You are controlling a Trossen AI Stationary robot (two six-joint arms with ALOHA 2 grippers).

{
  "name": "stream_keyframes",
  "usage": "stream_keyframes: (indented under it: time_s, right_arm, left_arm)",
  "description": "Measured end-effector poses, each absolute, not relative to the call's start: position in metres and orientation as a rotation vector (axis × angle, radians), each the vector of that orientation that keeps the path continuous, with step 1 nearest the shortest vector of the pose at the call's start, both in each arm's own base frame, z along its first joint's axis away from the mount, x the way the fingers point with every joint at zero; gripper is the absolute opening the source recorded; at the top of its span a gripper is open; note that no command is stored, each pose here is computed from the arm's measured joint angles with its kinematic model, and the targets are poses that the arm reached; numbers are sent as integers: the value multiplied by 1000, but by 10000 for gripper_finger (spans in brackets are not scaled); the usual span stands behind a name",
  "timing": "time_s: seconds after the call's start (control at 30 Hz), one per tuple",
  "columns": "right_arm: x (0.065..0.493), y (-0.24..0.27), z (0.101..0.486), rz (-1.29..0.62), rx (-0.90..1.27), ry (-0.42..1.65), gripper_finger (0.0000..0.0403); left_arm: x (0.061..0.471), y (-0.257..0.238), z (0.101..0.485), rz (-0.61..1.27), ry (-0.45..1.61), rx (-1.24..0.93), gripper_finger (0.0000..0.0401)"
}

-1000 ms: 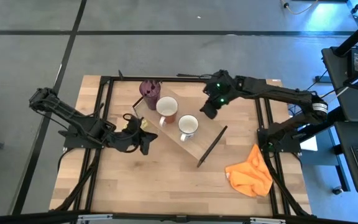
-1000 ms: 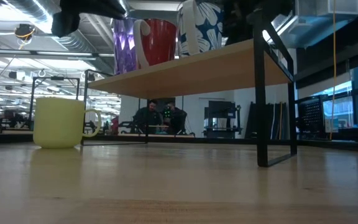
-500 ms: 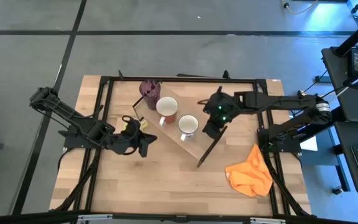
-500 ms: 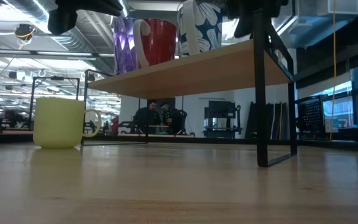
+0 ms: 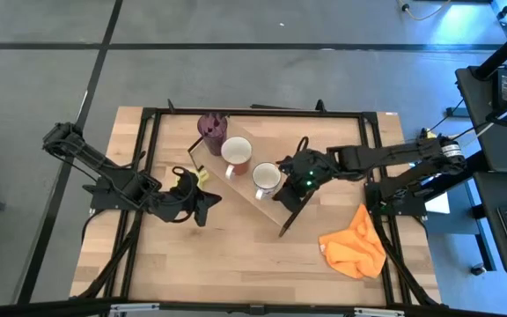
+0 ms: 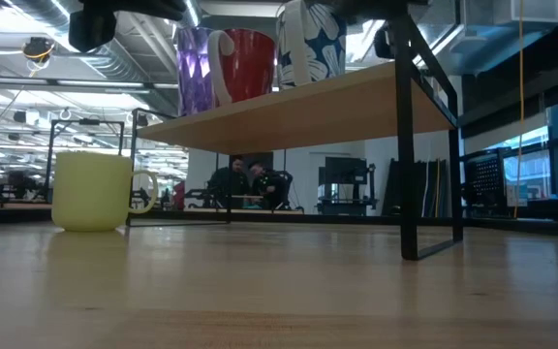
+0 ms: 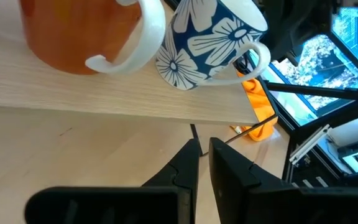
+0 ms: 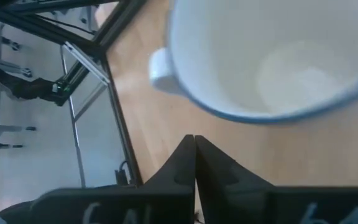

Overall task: Stack small to large cups/mugs on shelf
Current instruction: Adjust the mugs on the shelf

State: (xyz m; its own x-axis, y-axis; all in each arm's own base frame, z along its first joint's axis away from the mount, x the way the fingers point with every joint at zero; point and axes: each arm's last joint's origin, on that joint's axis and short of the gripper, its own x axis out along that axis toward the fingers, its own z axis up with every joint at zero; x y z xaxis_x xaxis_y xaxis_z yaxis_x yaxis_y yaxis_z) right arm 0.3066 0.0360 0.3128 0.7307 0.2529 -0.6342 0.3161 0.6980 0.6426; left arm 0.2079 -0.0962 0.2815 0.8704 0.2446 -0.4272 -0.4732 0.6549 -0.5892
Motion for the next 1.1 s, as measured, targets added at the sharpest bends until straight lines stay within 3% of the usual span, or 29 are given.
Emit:
stream_keyframes:
  time_s: [0.73, 1.1]
  right_arm:
    - [333, 49, 303, -55, 872, 649, 5]
    - [322, 93, 308, -143, 866, 608, 5]
  left_arm:
    - [205, -101, 281, 391, 345, -745, 33]
    - [205, -101, 281, 386, 350, -719, 33]
